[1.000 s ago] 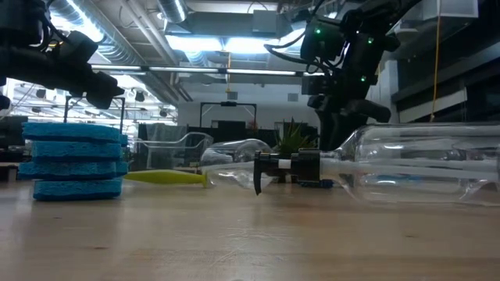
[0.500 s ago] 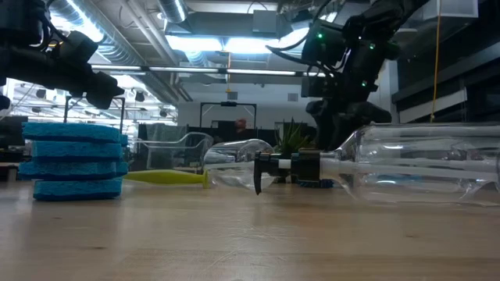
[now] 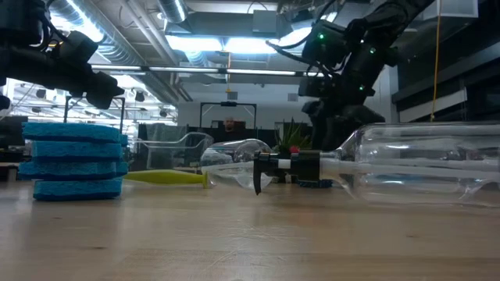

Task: Pick & Place Kitchen Sink Supplies
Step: Put the red dish brush into the bottom right transparent bin

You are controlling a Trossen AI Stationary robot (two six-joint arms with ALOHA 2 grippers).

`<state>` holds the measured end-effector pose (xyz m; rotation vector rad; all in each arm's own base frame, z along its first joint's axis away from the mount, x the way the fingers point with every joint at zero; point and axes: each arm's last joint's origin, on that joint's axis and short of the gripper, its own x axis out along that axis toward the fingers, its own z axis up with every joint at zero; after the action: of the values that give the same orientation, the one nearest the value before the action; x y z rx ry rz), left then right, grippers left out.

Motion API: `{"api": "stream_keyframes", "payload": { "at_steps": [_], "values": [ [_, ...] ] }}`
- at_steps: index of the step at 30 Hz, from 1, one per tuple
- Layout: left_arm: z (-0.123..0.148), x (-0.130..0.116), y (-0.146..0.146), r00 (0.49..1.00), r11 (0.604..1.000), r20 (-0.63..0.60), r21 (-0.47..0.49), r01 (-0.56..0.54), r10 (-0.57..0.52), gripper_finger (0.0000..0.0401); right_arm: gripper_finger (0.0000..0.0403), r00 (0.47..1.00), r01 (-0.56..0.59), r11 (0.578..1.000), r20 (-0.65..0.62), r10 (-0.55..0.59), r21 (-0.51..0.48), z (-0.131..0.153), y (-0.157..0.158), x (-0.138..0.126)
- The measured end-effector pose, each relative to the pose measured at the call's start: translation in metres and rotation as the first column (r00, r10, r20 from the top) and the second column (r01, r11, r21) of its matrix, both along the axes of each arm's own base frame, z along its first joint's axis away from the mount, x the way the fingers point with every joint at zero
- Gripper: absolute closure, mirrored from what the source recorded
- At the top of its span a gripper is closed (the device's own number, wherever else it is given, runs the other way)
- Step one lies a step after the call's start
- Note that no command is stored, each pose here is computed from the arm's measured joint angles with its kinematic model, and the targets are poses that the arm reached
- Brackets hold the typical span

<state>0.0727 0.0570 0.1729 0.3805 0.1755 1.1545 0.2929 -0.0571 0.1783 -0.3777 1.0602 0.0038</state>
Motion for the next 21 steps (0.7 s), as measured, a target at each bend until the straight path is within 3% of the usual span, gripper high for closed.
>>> {"api": "stream_keyframes", "payload": {
  "at_steps": [7, 12, 21],
  "values": [
    [0.000, 0.000, 0.000, 1.000, 1.000, 0.000, 0.000, 0.000, 0.000, 0.0276, 0.0234, 0.997, 0.006, 1.000, -0.072, -0.005, 0.010, -0.020, -0.004, 0.004],
    [0.000, 0.000, 0.000, 1.000, 1.000, 0.000, 0.000, 0.000, 0.000, 0.0276, 0.0239, 0.997, 0.075, 0.997, -0.033, -0.075, -0.011, -0.021, -0.006, 0.008],
    [0.000, 0.000, 0.000, 1.000, 1.000, 0.000, 0.000, 0.000, 0.000, 0.0276, 0.0330, 0.995, 0.101, 0.995, 0.003, -0.101, -0.017, -0.006, -0.008, 0.018]
  ]
}}
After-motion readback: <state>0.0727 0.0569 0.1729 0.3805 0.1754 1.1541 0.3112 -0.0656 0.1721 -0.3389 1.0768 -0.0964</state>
